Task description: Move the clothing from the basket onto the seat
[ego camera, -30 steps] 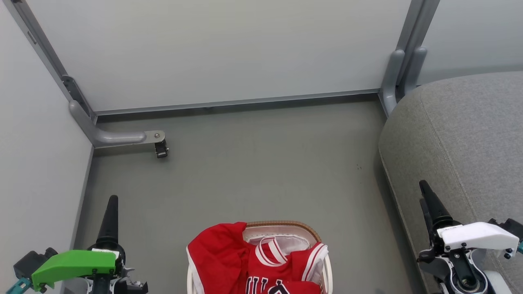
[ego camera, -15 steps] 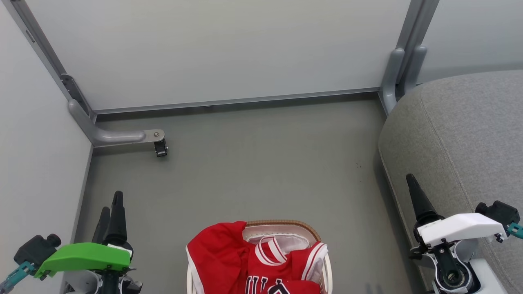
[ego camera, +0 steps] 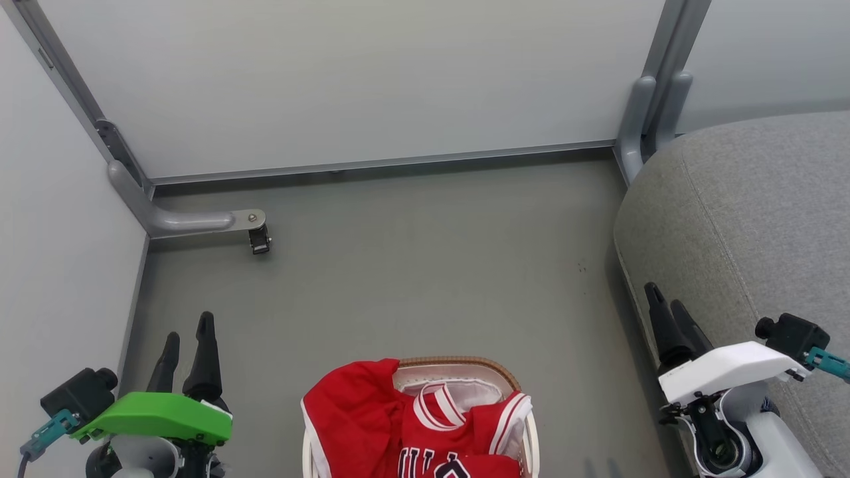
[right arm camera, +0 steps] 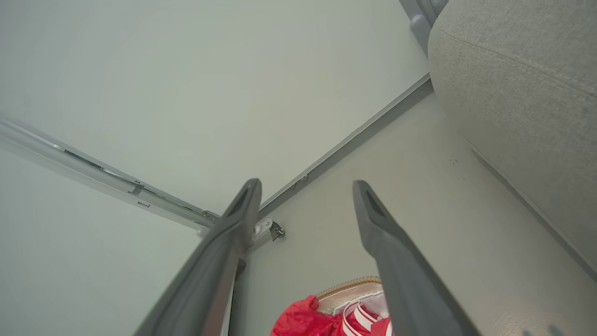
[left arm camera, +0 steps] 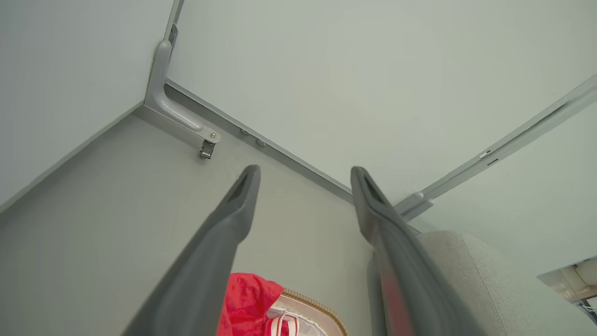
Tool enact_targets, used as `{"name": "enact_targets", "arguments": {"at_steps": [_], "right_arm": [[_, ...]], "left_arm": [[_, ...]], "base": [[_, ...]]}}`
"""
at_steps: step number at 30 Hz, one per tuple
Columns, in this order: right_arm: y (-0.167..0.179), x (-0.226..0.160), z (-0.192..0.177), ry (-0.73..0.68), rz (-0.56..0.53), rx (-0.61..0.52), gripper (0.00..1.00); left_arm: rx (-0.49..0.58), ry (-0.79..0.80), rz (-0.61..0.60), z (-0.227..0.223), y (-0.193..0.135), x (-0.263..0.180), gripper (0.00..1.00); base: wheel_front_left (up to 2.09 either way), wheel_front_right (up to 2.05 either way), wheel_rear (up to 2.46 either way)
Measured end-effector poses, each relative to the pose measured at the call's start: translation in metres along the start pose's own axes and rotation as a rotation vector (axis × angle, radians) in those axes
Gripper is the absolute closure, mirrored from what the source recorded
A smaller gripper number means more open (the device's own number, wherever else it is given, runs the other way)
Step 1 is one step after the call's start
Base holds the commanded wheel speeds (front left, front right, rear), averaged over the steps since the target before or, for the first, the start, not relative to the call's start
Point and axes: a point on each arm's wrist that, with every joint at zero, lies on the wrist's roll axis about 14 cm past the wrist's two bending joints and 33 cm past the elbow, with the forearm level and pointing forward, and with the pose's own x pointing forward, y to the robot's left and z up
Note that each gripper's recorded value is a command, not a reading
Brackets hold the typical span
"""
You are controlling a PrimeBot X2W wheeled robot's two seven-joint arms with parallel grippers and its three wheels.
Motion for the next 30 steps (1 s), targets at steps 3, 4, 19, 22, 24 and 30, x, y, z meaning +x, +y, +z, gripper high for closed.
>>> {"name": "enact_targets", "arguments": {"at_steps": [3,4,19,22,24,30], "right_arm": [[0.0008,0.0009,-0.0007,0.003,0.006,-0.042,0.00],[0.0020,0.0016,-0.0004,0.001,0.010,-0.057,0.00],[0.0066,0.0029,-0.0049,0.008,0.040,-0.243,0.00],[0.0071,0.0028,-0.0053,0.008,0.046,-0.279,0.00],[0.0068,0.0025,-0.0062,0.011,0.048,-0.302,0.00],[0.0049,0.0015,-0.0097,0.018,0.052,-0.373,0.00]], "left_arm": [[0.045,0.000,-0.005,0.0004,-0.0006,0.0011,0.00],[0.065,-0.002,-0.007,0.0009,-0.0010,0.0016,0.00],[0.265,0.004,-0.019,-0.0034,-0.0018,0.0025,0.00],[0.293,0.002,-0.021,-0.0037,-0.0022,0.0028,0.00],[0.313,-0.001,-0.024,-0.0037,-0.0029,0.0028,0.00],[0.371,-0.003,-0.028,-0.0051,-0.0029,0.0025,0.00]], "base": [[0.00,0.00,0.00],[0.00,0.00,0.00],[0.00,0.00,0.00],[0.00,0.00,0.00],[0.00,0.00,0.00],[0.00,0.00,0.00]]}}
